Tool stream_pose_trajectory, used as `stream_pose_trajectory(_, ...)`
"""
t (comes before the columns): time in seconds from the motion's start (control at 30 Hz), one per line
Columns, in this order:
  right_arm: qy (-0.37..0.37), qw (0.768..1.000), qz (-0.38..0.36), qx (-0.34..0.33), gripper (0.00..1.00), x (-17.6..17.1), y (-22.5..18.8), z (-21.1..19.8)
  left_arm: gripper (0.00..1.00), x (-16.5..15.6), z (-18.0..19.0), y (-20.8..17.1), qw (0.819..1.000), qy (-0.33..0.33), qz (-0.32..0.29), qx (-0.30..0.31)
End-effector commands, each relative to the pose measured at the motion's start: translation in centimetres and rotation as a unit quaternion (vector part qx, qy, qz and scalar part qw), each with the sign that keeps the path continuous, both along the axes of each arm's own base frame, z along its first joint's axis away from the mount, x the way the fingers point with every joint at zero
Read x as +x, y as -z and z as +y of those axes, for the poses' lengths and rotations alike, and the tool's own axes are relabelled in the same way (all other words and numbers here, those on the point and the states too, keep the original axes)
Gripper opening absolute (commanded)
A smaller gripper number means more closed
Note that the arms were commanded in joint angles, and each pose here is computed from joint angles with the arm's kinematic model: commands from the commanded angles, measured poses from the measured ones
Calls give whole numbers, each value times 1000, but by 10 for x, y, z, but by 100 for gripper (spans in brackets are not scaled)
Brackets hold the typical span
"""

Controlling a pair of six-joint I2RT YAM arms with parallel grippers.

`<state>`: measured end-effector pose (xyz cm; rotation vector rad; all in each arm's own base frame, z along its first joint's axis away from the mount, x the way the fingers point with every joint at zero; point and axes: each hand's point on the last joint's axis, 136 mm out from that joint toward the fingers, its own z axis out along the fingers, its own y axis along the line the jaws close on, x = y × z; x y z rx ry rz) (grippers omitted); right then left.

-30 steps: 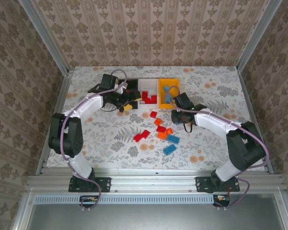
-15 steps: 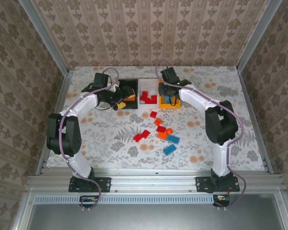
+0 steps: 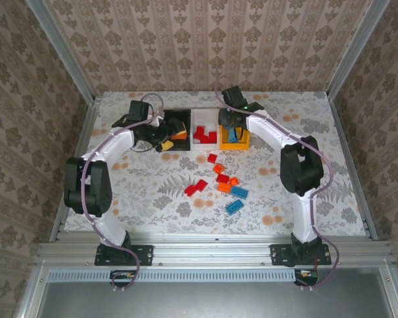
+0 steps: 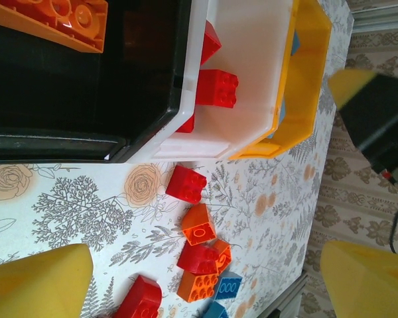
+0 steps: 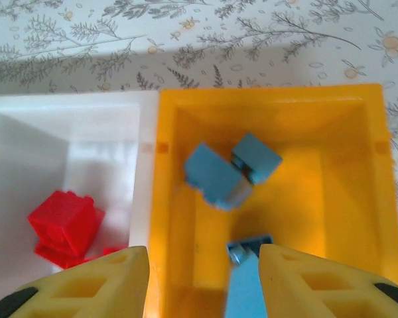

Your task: Sort the legos into containers by color

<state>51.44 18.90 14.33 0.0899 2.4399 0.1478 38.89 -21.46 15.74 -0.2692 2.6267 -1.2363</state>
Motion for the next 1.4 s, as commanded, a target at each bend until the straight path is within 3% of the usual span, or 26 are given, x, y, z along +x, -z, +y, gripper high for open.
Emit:
stream_pose_trajectory(0.0, 9, 998, -59, 29, 49, -23, -64, -12, 91, -3, 3, -23, 999, 9, -40, 22)
stream_pose_trajectory(0.13, 11, 995, -65, 69, 52, -77, -61, -19, 91, -10, 6, -22, 992, 23, -65, 103)
stream_pose_trajectory(0.3, 49, 992, -55, 105, 54, -165, -19, -50, 87, -49, 2, -18, 970, 66, -83, 218)
stream_pose_trajectory(0.4, 74, 991, -29, 111, 54, -209, 21, -71, 87, -91, -7, 10, 949, 109, -95, 281)
stream_pose_trajectory(0.5, 80, 992, -20, 101, 54, -235, 34, -87, 86, -128, -2, 44, 929, 150, -85, 328)
stream_pose_trajectory(0.67, 71, 993, -21, 88, 57, -250, 39, -96, 82, -180, -14, 84, 897, 239, -66, 367)
stream_pose_trajectory(0.73, 64, 995, -9, 78, 59, -251, 42, -95, 83, -190, -11, 92, 871, 257, -70, 413)
stream_pose_trajectory(0.8, 56, 996, -1, 73, 61, -250, 43, -93, 85, -193, -5, 99, 851, 263, -70, 448)
stream_pose_trajectory(1.07, 46, 996, -11, 79, 63, -240, 40, -86, 80, -174, -5, 135, 819, 312, -41, 480)
stream_pose_trajectory(1.17, 39, 995, -3, 90, 63, -239, 44, -81, 77, -167, -14, 143, 823, 320, -48, 467)
stream_pose_trajectory(1.37, 34, 994, 8, 99, 64, -238, 50, -75, 63, -144, -20, 147, 852, 292, -58, 430)
